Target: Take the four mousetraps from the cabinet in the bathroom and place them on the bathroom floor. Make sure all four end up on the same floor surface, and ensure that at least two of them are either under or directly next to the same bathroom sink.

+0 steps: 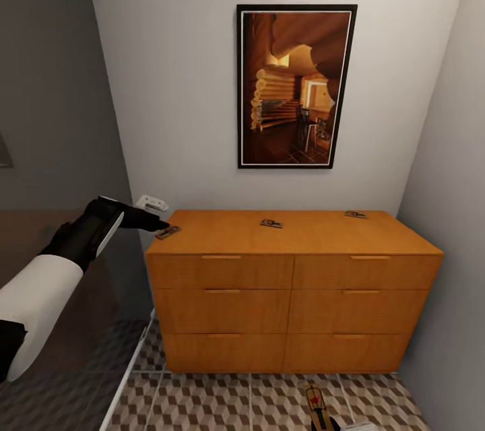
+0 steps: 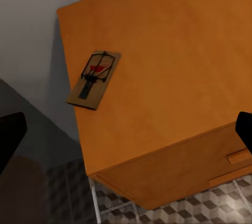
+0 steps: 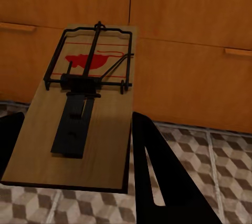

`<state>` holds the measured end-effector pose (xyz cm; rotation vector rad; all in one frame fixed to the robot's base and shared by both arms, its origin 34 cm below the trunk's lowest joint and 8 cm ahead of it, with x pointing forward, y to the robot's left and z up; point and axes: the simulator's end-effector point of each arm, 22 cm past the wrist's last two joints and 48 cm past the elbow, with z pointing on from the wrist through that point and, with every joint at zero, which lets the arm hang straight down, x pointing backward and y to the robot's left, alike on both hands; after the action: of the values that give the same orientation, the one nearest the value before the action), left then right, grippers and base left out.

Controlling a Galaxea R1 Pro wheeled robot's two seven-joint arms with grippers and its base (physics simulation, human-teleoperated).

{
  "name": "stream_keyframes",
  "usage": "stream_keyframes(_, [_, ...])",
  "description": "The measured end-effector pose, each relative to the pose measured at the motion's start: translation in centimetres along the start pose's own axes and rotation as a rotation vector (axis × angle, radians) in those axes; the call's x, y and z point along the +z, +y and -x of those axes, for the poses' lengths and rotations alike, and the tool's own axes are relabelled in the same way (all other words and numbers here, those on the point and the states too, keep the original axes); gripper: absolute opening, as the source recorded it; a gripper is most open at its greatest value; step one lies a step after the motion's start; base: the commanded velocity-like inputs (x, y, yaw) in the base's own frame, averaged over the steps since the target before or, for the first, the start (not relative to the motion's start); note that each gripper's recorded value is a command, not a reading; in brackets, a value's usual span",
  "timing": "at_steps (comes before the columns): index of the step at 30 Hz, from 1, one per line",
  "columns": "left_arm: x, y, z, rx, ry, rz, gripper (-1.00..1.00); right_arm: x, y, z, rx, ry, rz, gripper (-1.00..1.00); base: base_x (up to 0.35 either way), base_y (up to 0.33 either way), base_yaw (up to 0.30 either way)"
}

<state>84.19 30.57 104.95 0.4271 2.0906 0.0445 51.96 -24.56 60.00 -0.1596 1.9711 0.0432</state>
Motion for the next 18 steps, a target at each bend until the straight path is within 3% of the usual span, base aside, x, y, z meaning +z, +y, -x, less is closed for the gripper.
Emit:
stream_keyframes(10, [0.02, 0.01, -0.07, -0.001, 0.001, 0.000, 1.00, 0.00, -0.03, 0.01, 0.000, -0.001, 0.000, -1.00, 0.011, 0.008, 0.000])
stream_keyframes(18, [0.20, 0.00, -0.52, -0.004, 0.012, -0.001, 1.00, 0.00, 0.03, 0.04, 0.000, -0.001, 0.000, -1.00, 0.201, 0.000, 0.000])
